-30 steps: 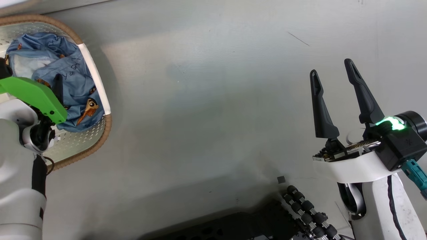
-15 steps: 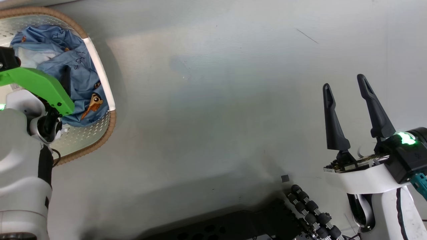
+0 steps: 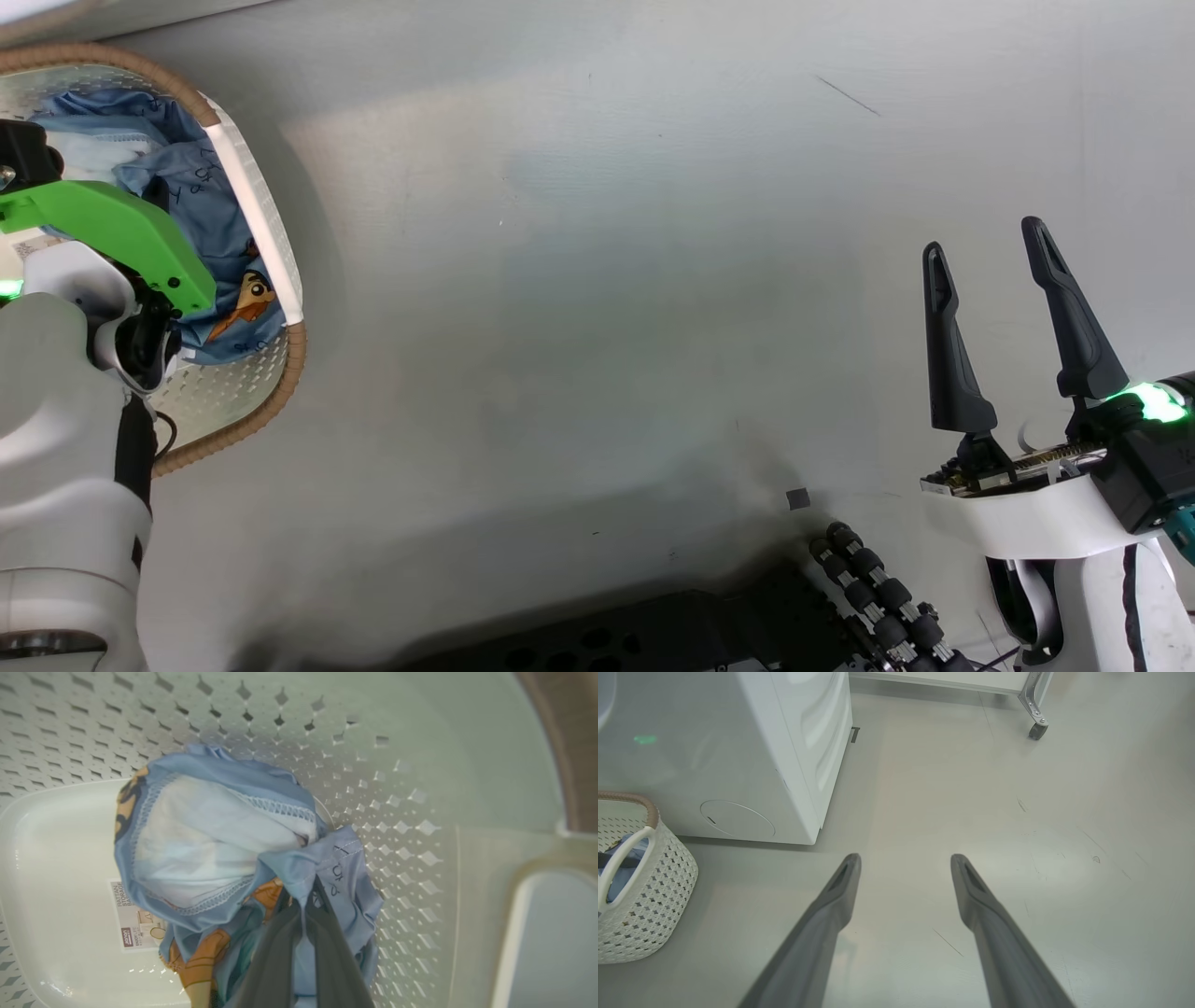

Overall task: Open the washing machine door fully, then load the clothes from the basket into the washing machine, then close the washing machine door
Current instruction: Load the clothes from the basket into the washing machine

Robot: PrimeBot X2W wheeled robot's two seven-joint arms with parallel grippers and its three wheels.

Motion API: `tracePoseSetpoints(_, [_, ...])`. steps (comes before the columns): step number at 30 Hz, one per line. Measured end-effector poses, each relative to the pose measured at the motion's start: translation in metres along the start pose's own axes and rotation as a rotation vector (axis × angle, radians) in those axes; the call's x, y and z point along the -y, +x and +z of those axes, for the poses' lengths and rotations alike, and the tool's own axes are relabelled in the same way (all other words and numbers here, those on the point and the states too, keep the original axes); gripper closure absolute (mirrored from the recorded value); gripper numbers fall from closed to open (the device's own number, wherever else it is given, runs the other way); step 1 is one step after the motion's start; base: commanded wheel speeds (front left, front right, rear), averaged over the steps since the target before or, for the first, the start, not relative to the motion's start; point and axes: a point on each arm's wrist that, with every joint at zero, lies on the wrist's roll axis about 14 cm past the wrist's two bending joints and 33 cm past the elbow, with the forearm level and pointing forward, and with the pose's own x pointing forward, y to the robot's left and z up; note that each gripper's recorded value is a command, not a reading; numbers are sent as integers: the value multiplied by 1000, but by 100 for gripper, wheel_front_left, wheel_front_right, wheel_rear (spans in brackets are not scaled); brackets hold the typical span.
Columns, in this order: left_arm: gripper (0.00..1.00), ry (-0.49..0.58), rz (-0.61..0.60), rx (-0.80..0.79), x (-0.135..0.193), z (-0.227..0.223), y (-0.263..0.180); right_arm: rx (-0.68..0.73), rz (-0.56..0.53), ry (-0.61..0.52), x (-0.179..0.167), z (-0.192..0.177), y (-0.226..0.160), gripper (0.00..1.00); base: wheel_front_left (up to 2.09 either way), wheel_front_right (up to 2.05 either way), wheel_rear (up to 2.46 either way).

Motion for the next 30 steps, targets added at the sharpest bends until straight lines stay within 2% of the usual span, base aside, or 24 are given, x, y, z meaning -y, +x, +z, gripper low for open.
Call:
tracePoseSetpoints(6, [100, 5, 38, 51, -16, 11, -6, 18, 15, 8, -5, 5, 2, 0, 4, 4, 4])
tracePoseSetpoints(13, [100, -46, 62, 153, -26, 33, -17, 94, 42, 9, -12, 27, 14, 0, 0, 0, 0])
tracePoseSetpoints(23, [100, -110, 46, 263, -10, 33, -46, 199, 61, 10, -15, 62, 25, 0, 0, 0, 0])
tracePoseSetpoints(30, [100, -142, 45, 398, -2, 44, -83, 278, 84, 15, -22, 92, 23, 0, 0, 0, 0])
